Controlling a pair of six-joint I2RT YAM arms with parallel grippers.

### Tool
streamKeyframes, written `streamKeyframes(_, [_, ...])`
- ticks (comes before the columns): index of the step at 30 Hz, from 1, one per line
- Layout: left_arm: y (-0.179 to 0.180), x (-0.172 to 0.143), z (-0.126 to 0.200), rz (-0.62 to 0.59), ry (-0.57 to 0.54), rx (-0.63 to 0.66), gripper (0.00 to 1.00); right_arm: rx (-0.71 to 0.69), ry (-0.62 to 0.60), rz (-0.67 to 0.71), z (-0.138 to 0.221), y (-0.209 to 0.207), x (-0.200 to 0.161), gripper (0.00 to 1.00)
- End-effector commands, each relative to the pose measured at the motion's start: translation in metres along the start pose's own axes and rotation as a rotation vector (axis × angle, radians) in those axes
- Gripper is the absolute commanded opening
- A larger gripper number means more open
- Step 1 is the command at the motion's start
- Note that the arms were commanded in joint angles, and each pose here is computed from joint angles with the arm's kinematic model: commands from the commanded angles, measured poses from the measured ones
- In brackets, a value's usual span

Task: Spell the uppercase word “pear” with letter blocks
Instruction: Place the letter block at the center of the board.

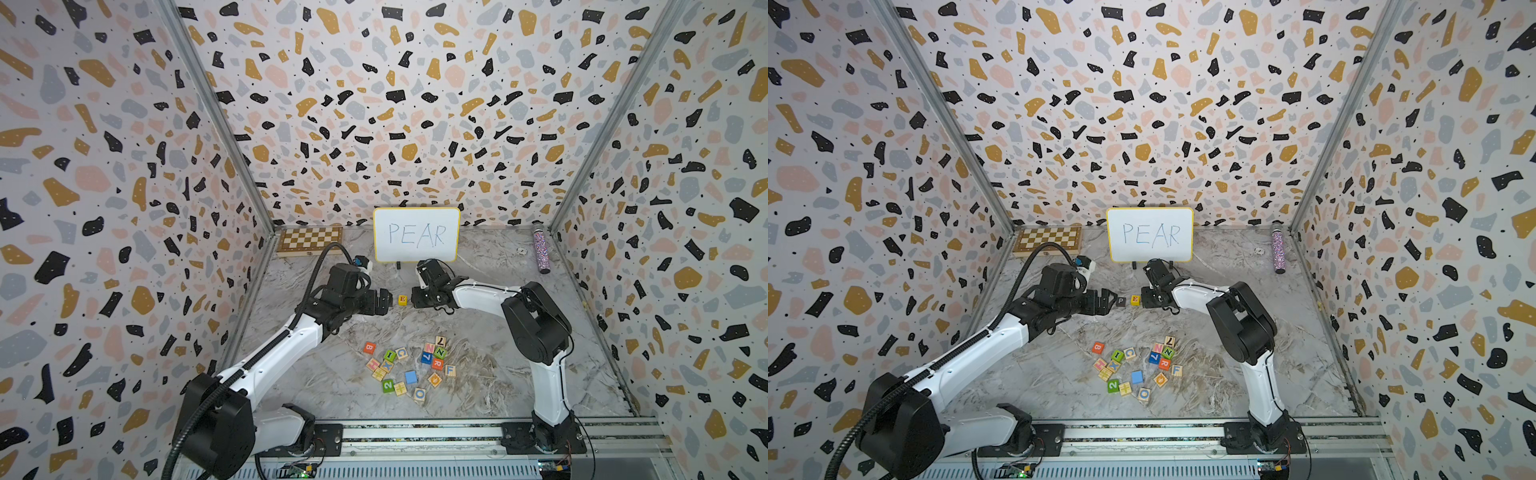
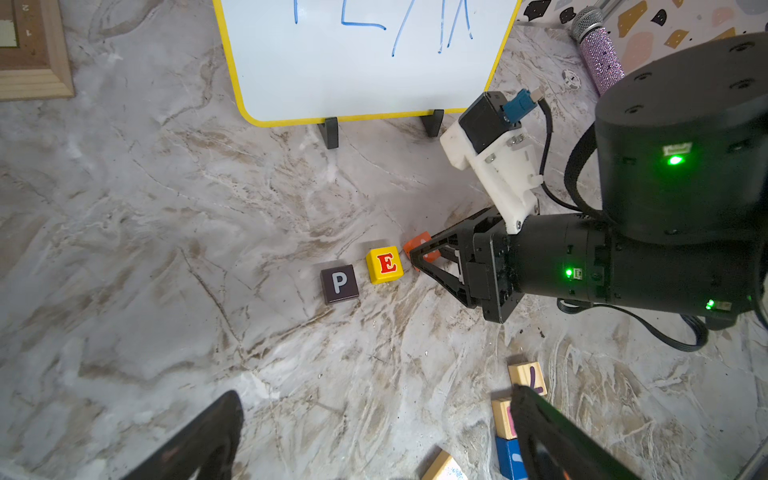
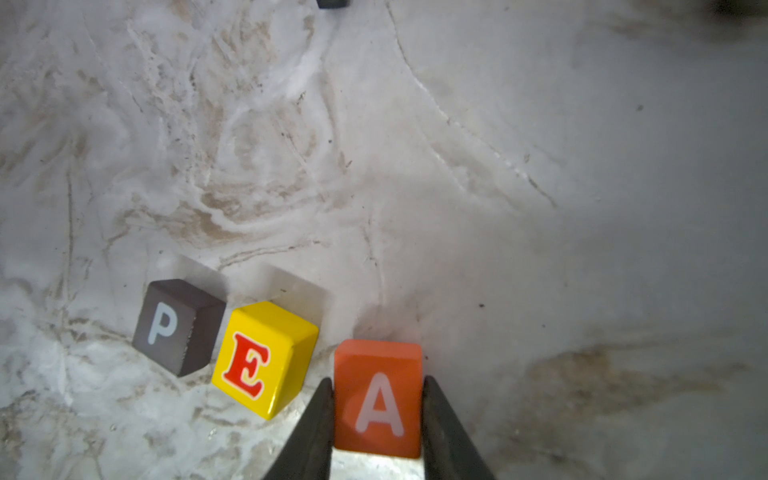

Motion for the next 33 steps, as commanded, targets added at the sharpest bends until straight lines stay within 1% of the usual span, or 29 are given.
streamKeyframes(1, [0.001,0.004,0.005,0.001,-0.041,0.005,0.99,-0.034,0.028,-0.010,0.008,-0.002,-0.005,0.39])
streamKeyframes(8, [0.001,0.005,0.008,-0.001,-0.043,0.005,0.99,-0.024,0.018,-0.013,0.012,0.002,-0.001,0.45])
streamKeyframes(14, [0.000,0.008,0.011,-0.001,-0.048,0.002,0.99,-0.005,0.001,-0.009,0.022,0.007,0.004,0.48])
streamKeyframes(21, [-0.003,0.014,0.023,-0.010,-0.072,-0.007,0.99,0.033,-0.044,-0.004,0.050,0.016,0.016,0.50])
streamKeyframes(27, [-0.009,0.019,0.047,-0.026,-0.111,-0.023,0.99,0.076,-0.085,0.027,0.083,0.021,0.020,0.50])
streamKeyframes(30, [-0.014,0.019,0.060,-0.040,-0.131,-0.045,0.99,0.081,-0.104,0.046,0.100,0.016,0.019,0.50])
streamKeyframes(33, [-0.022,0.018,0.070,-0.059,-0.148,-0.100,0.99,0.086,-0.114,0.078,0.114,0.012,0.013,0.50])
Point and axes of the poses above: each gripper's point midway between its finger pads, its own z axis back along the fingers, its own y axis along the line the jaws close on, x = y × z, the point moved 6 cm from there along z, back along the fingers, and after that the axes turned 14 degrees about -z, right-handed, at the moved point
